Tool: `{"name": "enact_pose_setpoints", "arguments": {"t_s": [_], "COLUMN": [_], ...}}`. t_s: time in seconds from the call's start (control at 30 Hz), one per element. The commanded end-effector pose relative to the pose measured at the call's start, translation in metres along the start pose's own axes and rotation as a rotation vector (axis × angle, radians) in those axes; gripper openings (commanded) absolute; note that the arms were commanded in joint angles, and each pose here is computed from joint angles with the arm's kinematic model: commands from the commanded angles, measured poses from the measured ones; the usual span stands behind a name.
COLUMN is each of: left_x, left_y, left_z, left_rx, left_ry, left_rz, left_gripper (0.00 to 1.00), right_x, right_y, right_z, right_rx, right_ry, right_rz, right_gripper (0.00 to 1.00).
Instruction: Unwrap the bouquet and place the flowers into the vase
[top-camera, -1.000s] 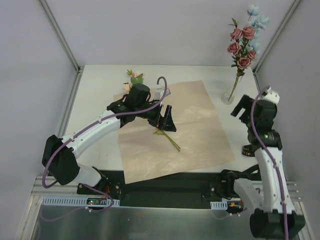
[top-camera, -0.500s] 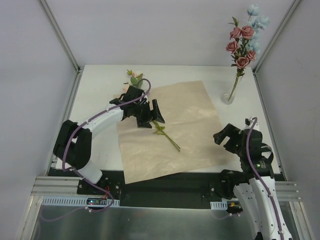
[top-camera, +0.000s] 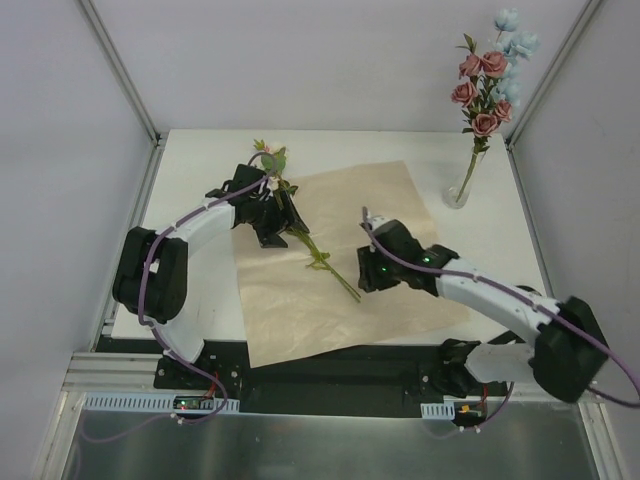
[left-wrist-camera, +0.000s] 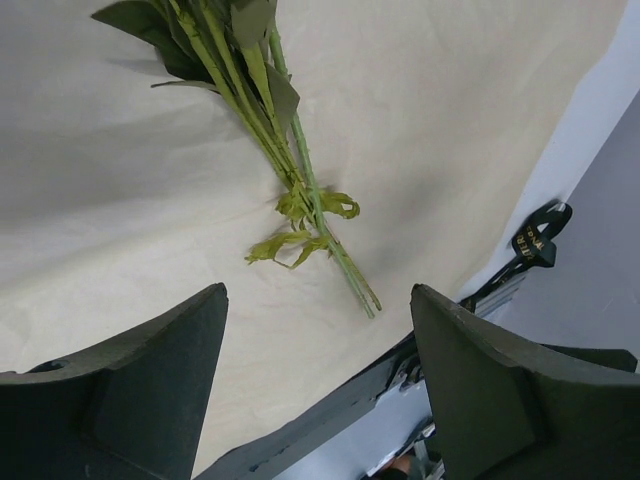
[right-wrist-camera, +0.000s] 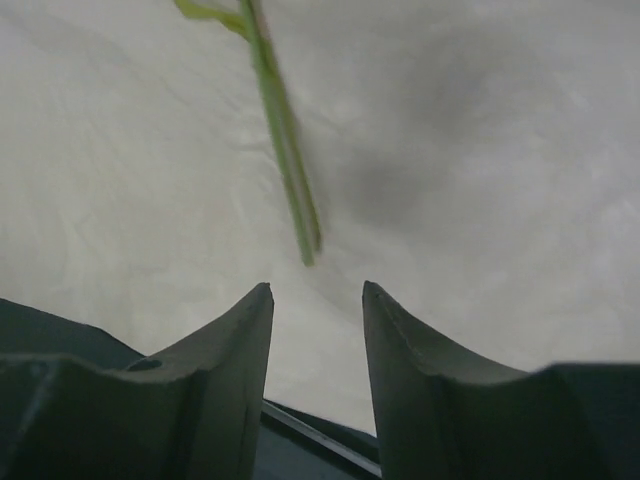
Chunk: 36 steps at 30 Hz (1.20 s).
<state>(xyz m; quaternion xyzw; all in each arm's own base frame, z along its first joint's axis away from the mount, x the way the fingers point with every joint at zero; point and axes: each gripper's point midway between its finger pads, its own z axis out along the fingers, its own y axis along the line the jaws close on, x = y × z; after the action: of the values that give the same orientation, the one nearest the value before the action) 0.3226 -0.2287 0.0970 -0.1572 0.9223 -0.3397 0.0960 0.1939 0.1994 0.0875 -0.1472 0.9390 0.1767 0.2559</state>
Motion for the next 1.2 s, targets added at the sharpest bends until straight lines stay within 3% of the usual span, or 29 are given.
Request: {"name": "enact_pose_setpoints", "arguments": {"t_s": [0.0, 0.1, 0.33, 0.8, 1.17], "left_x": [-0.001, -0.003, -0.005, -0.003, -0.001], "left_y": [-0.015, -0.018, -0.021, -0.023, -0.018], "left_z": [-0.018, -0.024, -0.034, -0.034, -0.028], "left_rx": [0.082, 0.113, 0.175, 0.200, 0.190], "left_ry": [0.014, 0.016, 0.028, 0.041, 0.055], "left_rz": [0.002, -0.016, -0.063, -0.078, -0.092], "left_gripper": [0.73, 0.73, 0.72, 0.70, 0.69], "right_x": [-0.039, -0.047, -0.039, -0.022, -0.015], "right_y": [0.041, 0.059, 0.072, 0.044, 0.050], "right_z": [0.022, 0.039, 0.067, 0.085, 0.092], "right_rx": [0.021, 0.022, 0.007, 0.144, 0.103], "right_ry": [-0.015, 0.011, 0.116, 0.186, 0.215], "right_rz": [-0.188, -0.222, -0.234, -0.254, -0.255], "right_gripper": [0.39, 0.27, 0.22, 0.22, 0.20]}}
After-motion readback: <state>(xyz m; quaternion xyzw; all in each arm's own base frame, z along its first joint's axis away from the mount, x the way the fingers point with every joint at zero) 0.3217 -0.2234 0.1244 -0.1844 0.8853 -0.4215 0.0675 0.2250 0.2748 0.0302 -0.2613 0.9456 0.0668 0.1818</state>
